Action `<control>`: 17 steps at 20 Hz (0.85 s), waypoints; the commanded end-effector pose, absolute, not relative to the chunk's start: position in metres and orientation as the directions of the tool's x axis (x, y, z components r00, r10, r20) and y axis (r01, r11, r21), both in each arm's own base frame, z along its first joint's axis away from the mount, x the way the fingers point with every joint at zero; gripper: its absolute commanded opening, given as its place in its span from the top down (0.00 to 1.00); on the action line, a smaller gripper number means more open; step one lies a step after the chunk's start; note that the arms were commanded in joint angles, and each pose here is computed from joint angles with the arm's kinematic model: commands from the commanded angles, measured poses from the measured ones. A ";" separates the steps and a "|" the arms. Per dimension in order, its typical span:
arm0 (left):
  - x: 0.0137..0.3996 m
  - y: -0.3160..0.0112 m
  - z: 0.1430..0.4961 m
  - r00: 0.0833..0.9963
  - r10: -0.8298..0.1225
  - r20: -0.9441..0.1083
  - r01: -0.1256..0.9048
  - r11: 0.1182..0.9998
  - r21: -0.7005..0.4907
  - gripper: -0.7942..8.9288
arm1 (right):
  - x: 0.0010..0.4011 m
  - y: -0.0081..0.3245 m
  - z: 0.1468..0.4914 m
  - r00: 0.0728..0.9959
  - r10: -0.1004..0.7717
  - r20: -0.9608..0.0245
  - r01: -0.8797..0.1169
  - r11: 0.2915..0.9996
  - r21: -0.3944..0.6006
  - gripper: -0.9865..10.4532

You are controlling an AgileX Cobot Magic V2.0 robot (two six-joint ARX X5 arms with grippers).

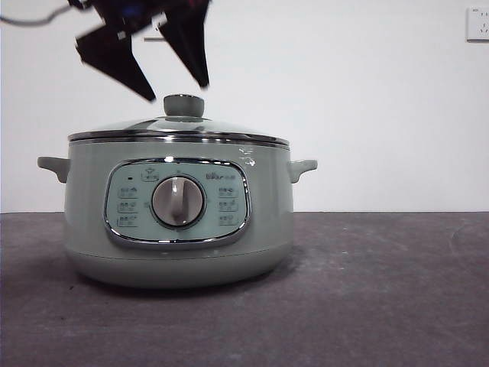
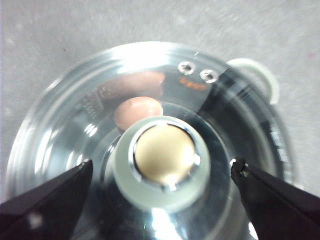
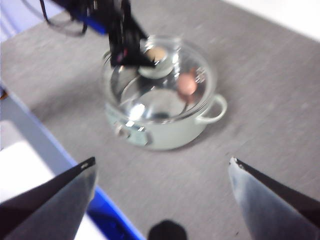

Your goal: Pick up the egg,open the lid,put the egg in the pot,close the lid

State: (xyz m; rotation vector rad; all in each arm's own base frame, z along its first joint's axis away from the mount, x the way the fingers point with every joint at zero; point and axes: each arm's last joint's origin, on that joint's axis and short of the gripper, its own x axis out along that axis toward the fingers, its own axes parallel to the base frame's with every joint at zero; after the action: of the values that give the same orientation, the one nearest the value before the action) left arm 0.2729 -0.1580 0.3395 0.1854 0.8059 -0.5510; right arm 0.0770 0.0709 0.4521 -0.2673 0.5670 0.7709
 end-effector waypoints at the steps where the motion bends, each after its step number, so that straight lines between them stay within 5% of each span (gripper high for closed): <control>1: 0.259 -0.151 0.358 0.550 -0.424 -0.719 0.548 0.833 -0.072 0.43 | 0.079 0.075 0.448 0.532 0.590 -0.607 -0.737 0.676 0.012 0.53; 8: 0.194 -0.119 0.413 0.440 -0.526 -0.728 0.619 0.765 -0.178 0.46 | 0.090 0.085 0.437 0.449 0.547 -0.706 -0.746 0.665 0.041 0.60; 11: 0.171 -0.106 0.422 0.425 -0.526 -0.737 0.638 0.751 -0.169 0.95 | 0.093 0.088 0.435 0.438 0.537 -0.721 -0.745 0.665 0.042 0.94; 17: 0.159 -0.098 0.422 0.402 -0.500 -0.767 0.639 0.753 -0.156 0.92 | 0.093 0.088 0.436 0.445 0.538 -0.716 -0.736 0.675 0.050 0.91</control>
State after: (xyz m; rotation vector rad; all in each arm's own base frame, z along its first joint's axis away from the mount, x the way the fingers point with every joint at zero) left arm 0.1587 -0.0986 0.4229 0.1590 0.9042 -0.7221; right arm 0.0936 0.0882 0.4356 -0.2999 0.7729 0.8088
